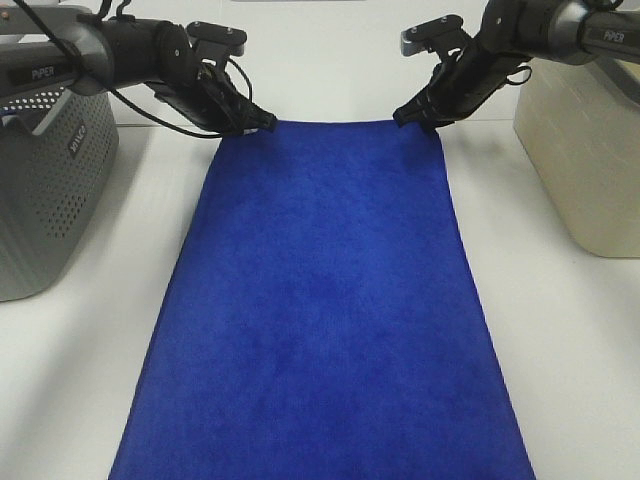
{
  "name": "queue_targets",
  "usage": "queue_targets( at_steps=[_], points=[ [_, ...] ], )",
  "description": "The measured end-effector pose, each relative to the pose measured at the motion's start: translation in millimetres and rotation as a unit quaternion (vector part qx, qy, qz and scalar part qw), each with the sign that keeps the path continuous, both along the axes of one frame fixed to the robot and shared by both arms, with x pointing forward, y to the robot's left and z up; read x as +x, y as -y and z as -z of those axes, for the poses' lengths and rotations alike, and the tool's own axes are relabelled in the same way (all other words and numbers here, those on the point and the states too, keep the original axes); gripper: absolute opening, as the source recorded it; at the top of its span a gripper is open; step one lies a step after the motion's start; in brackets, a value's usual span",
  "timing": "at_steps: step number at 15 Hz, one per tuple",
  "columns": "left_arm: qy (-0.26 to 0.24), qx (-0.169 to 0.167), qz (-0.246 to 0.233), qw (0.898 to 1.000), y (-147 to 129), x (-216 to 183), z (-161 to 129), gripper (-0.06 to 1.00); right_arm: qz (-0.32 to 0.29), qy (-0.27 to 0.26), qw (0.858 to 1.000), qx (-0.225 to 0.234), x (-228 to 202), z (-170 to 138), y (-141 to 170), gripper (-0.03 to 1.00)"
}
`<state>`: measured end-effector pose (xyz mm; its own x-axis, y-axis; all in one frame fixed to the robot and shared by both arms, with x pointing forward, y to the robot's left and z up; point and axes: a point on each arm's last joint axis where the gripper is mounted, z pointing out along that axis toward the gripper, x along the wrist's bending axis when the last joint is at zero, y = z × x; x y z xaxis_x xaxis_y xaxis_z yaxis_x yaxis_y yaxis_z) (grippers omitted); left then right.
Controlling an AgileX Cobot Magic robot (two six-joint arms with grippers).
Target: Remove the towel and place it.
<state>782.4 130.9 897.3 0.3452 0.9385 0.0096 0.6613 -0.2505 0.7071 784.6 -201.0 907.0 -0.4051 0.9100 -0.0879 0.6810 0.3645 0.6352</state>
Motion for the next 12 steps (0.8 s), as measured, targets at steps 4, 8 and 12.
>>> queue_targets(
  at_steps=[4, 8, 12],
  points=[
    [0.052, 0.018, 0.009, 0.998, -1, 6, -6, 0.0, 0.009, 0.068, 0.998, 0.004, 10, -3, 0, 0.02],
    [0.111, 0.021, 0.014, 0.993, -2, 13, -14, 0.0, 0.013, 0.096, 0.995, 0.005, 16, 9, 1, 0.02],
    [0.129, 0.019, 0.006, 0.991, -12, 18, -12, 0.0, 0.019, 0.115, 0.993, 0.008, 19, 16, 1, 0.02]
  ],
)
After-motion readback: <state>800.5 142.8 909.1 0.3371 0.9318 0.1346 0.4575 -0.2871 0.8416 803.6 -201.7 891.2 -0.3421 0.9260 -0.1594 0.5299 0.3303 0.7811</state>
